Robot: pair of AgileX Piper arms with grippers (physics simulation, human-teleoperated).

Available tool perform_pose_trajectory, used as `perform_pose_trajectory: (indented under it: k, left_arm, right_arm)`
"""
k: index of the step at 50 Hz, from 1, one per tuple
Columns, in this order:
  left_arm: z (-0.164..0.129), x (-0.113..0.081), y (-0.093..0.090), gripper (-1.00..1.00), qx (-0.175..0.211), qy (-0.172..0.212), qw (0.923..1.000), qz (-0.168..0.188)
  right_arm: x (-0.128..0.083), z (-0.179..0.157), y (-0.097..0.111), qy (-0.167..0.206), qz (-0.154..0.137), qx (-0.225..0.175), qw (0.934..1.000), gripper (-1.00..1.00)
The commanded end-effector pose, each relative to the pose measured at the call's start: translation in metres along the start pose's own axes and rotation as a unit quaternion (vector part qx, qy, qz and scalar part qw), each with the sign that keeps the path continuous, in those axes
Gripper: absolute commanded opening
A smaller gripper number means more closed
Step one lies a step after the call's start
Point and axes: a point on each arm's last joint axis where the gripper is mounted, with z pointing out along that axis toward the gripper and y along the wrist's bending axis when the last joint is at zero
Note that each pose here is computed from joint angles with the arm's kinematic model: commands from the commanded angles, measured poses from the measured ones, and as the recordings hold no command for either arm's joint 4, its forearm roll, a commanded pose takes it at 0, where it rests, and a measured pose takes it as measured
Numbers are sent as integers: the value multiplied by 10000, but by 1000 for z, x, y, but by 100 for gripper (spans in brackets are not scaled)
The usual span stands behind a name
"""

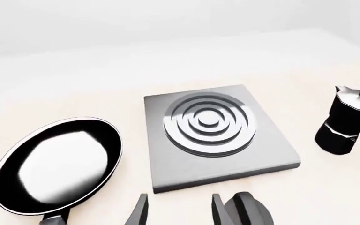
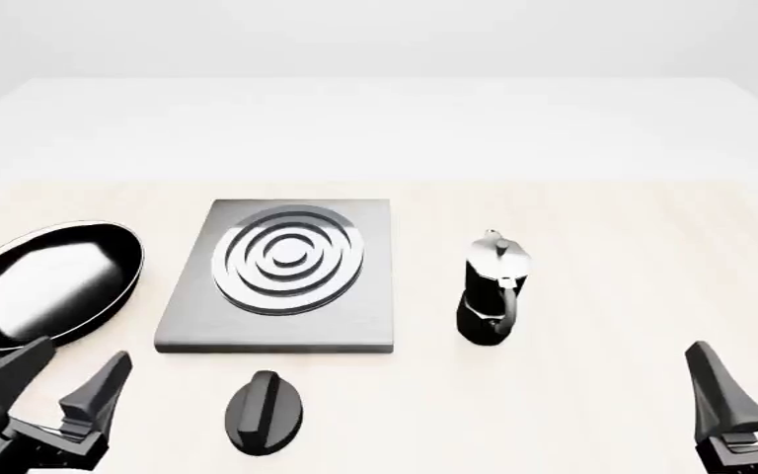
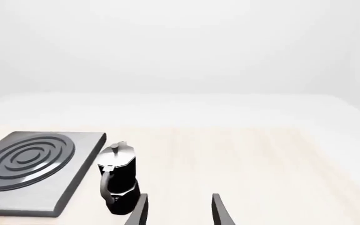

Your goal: Turn on the stove and put the moka pot on it.

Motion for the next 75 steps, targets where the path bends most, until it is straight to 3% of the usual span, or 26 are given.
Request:
perform_pose_trajectory:
  k: [1,13,15,24,39,41,44,49,51,62,75]
  left_arm:
    - [11,0,-7,100,368,458,9983,3]
    - [18,-3,-17,100,802,931,9920,-302]
    - [21,-1,-18,100,810,1029,9913,-157]
    - [18,0,-22,100,1013,1191,9874,-234]
    - [33,10,-35,100,1341,1660,9769,-73]
    - [33,9,-37,100,1383,1725,9749,-249]
    - [35,10,-40,100,1491,1798,9723,-86]
    - [37,9,-43,100,1516,1868,9704,-195]
    - [40,9,-44,100,1559,1887,9696,-26]
    - [45,16,-56,100,1838,2123,9598,-27]
    - [51,21,-62,100,1922,2193,9565,53]
  right_arm:
    - [-1,0,1,5,10,-57,10000,100]
    - [-4,-1,1,-12,61,-94,9999,100]
    - [-5,-2,1,-24,57,-98,9999,100]
    - [-3,-2,2,-9,97,-134,9999,100]
    - [0,-2,2,30,176,-167,9997,100]
    - [1,-2,2,36,176,-152,9997,100]
    - [0,-2,1,30,177,-133,9997,100]
    - [-1,-2,1,-16,182,-118,9998,100]
    - [-1,-2,1,-10,190,-126,9997,100]
    - [0,-2,1,18,214,-110,9997,100]
    - [-1,-2,1,-10,239,-98,9997,100]
